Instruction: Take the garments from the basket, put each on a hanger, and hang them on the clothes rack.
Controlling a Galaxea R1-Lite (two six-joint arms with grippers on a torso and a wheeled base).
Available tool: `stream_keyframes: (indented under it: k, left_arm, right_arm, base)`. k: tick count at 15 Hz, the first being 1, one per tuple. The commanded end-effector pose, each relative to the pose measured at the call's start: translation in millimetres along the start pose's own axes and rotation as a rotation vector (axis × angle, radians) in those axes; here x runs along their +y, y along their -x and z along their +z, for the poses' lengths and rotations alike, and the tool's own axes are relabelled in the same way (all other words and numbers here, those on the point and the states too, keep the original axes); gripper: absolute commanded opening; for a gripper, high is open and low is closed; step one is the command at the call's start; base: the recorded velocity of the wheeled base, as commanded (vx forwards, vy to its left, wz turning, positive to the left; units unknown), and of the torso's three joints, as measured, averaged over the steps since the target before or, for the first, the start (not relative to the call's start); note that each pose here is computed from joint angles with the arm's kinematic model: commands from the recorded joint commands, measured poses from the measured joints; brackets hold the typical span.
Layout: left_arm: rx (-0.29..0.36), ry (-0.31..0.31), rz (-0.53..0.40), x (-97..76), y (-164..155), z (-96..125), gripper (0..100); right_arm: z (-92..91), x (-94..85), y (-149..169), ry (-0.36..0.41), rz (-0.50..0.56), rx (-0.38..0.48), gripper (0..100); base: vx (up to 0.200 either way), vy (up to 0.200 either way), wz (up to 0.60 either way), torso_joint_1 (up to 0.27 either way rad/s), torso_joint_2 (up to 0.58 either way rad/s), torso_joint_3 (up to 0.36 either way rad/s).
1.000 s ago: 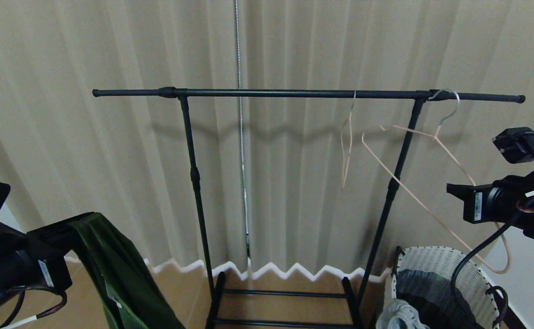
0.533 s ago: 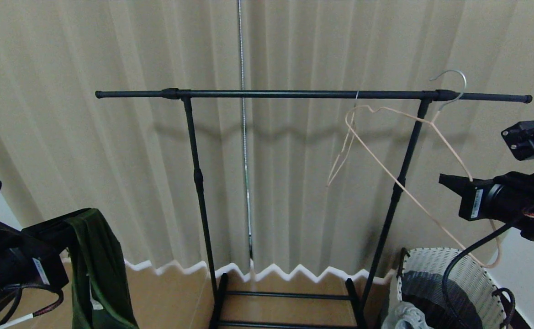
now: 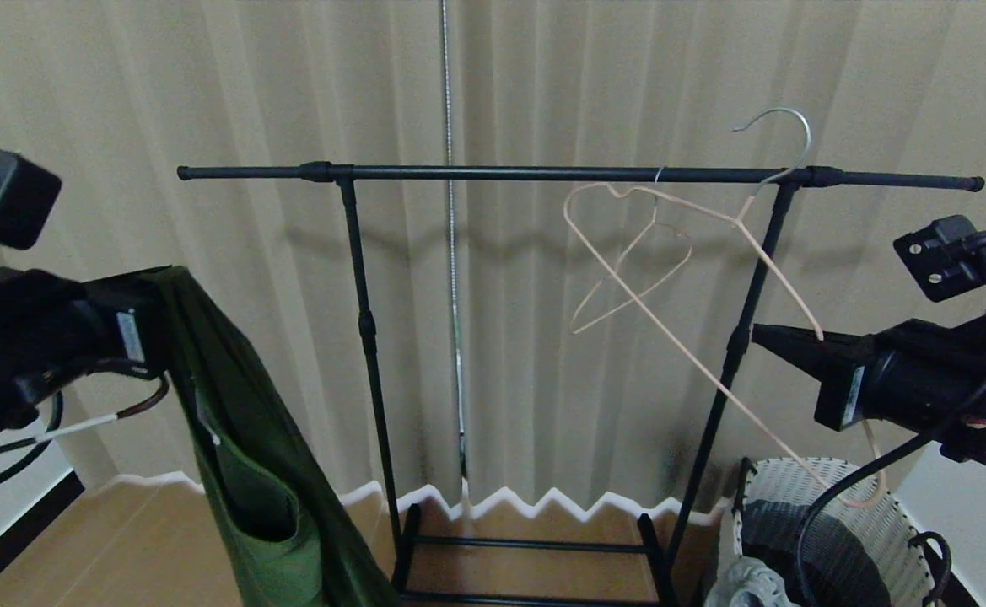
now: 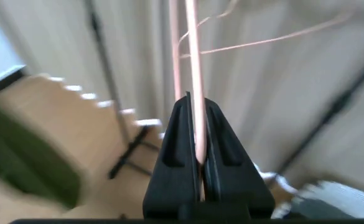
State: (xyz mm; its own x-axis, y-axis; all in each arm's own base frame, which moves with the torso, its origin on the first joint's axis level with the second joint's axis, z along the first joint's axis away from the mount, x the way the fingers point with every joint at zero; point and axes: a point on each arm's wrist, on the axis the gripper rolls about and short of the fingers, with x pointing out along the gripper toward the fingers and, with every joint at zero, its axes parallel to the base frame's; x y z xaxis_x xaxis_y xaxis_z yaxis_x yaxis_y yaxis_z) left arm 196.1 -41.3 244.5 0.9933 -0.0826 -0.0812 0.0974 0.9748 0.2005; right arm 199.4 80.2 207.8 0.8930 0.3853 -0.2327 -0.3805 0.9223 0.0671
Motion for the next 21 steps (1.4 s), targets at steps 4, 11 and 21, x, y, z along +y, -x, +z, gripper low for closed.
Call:
stream_keyframes:
  k: [4, 11, 21]
  left_arm:
    - [0.058, 0.023, -0.008, -46.0, -80.1, 20.4, 0]
    - [0.097, 0.062, 0.075, -65.2, -116.8, 15.4, 0]
    - [0.129, 0.048, 0.041, -65.5, -92.6, 25.8, 0]
  right_arm:
    - [-12.7, 51.5, -4.5, -0.007, 0.296, 0.076, 0]
    - [-24.2, 90.2, 4.0, -0.001, 0.548, 0.147, 0]
    - [-31.0, 104.1, -28.6, 0.003, 0.549, 0.177, 0]
  base:
    - [0.0, 0.0, 0.0, 0.0, 0.0, 0.0]
    - [0.0, 0.0, 0.0, 0.0, 0.0, 0.0]
    - [0.0, 0.0, 0.0, 0.0, 0.0, 0.0]
